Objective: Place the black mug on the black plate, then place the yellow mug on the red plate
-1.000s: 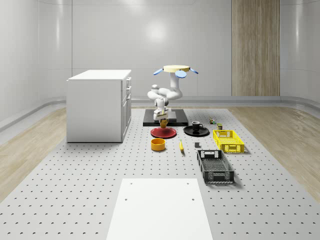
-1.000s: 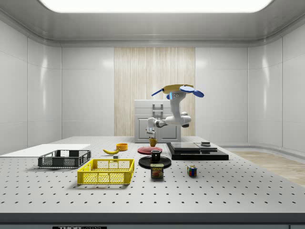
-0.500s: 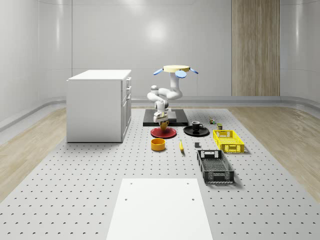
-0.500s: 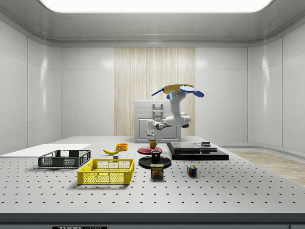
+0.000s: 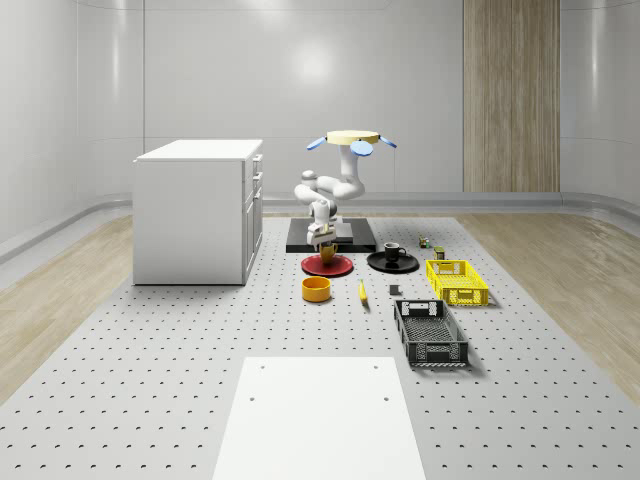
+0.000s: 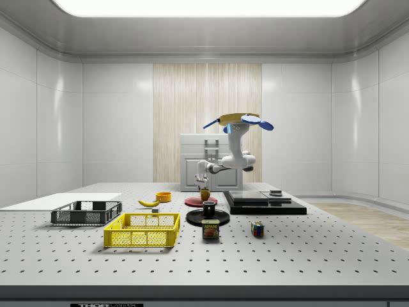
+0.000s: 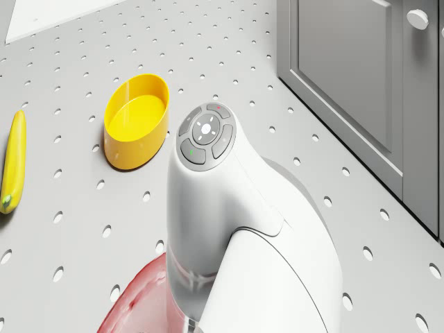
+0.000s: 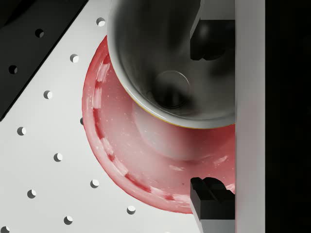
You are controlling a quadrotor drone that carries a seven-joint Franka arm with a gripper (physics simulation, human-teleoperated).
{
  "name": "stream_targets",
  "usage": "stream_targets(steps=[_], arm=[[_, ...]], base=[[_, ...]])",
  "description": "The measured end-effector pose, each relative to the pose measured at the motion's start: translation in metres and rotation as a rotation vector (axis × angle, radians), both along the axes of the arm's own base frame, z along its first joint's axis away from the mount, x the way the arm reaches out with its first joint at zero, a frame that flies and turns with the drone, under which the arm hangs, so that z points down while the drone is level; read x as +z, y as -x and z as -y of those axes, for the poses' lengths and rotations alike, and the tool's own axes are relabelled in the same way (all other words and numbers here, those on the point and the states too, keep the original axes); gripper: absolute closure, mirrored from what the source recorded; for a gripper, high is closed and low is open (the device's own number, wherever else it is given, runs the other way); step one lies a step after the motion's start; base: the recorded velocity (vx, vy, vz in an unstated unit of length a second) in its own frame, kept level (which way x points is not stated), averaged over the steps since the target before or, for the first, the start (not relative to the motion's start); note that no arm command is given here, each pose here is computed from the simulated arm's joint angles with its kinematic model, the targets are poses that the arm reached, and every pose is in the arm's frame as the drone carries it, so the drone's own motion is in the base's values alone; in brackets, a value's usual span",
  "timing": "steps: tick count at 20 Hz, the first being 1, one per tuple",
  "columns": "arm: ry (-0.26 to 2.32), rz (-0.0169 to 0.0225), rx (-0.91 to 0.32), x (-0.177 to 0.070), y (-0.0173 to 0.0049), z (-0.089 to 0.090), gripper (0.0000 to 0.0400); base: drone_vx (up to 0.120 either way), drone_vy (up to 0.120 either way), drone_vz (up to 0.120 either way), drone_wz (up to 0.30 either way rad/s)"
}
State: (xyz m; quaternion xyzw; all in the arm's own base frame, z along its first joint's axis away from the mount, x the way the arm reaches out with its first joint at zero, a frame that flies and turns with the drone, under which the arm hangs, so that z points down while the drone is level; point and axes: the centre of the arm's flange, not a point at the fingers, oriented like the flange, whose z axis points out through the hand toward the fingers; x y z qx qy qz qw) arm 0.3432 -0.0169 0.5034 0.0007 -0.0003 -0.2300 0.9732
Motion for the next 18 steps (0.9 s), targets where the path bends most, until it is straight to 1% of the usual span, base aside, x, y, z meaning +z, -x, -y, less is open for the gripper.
stream_targets(steps=[3, 6, 18], arm=[[0.000, 0.0000, 0.000, -0.009, 0.0000, 0.000, 0.0015], [0.000, 0.0000, 0.000, -0.015, 0.0000, 0.000, 0.0007], [0.000, 0.0000, 0.000, -0.020, 0.0000, 0.000, 0.0000]], base=[[0.000, 0.000, 0.000, 0.000], [0.000, 0.000, 0.000, 0.000], [0.000, 0.000, 0.000, 0.000]])
